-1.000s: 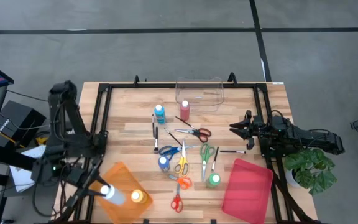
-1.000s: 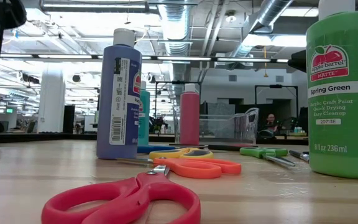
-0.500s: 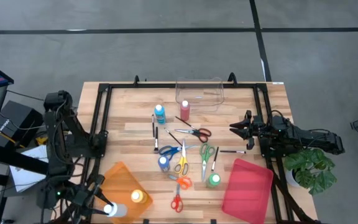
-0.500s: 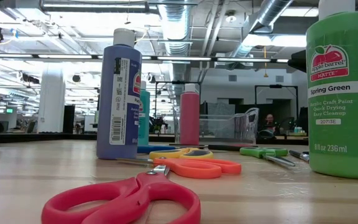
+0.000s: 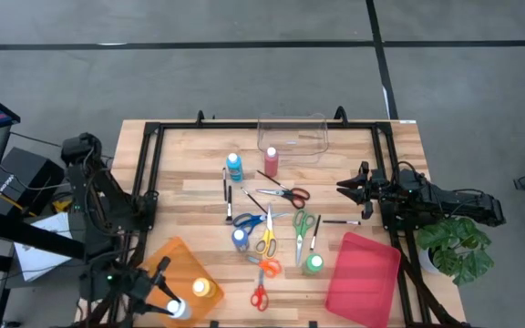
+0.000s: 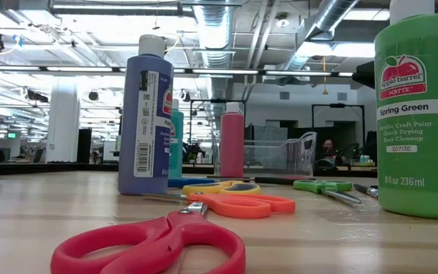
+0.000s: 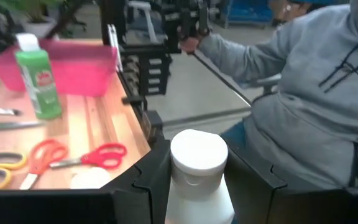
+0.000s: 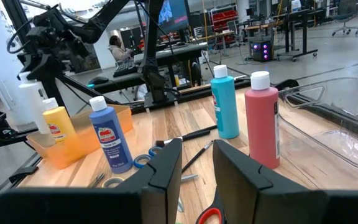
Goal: Pick & Place Paint Supplies
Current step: Put the white paint bottle into the orange bin
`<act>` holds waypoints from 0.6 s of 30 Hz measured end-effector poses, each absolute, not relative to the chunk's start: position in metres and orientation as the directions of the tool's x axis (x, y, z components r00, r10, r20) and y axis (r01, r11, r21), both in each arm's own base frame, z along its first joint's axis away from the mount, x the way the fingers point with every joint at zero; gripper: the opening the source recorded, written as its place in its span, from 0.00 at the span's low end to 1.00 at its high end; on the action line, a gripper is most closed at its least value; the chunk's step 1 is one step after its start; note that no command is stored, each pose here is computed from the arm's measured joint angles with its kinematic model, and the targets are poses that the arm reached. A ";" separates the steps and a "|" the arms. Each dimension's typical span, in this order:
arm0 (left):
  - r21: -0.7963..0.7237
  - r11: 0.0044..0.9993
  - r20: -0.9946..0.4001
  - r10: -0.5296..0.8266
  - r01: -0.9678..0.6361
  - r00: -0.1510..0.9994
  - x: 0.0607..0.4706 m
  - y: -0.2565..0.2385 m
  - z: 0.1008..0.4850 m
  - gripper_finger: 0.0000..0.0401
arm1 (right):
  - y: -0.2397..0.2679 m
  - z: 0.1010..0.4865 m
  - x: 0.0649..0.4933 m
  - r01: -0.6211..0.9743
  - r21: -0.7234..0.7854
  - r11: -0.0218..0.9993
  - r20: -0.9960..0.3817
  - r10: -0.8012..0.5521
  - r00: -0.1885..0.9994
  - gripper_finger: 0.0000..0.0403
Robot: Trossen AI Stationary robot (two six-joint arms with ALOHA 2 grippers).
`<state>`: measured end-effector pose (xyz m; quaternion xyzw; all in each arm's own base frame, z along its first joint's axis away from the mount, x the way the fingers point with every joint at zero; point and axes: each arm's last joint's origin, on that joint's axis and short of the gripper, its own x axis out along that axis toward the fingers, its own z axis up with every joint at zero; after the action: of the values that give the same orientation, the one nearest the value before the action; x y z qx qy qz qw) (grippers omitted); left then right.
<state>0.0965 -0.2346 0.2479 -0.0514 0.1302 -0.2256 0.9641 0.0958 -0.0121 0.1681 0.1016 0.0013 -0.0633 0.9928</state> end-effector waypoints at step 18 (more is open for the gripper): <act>-0.182 0.857 -0.207 -0.513 0.482 0.833 0.090 -0.227 0.221 0.31 | -0.012 0.168 0.096 0.126 0.217 0.968 -0.016 -0.125 0.992 0.22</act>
<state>0.0898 -0.2272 0.2213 -0.0613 0.1253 -0.2603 0.9554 0.0958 -0.0121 0.1681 0.1094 0.0010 -0.0634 0.9920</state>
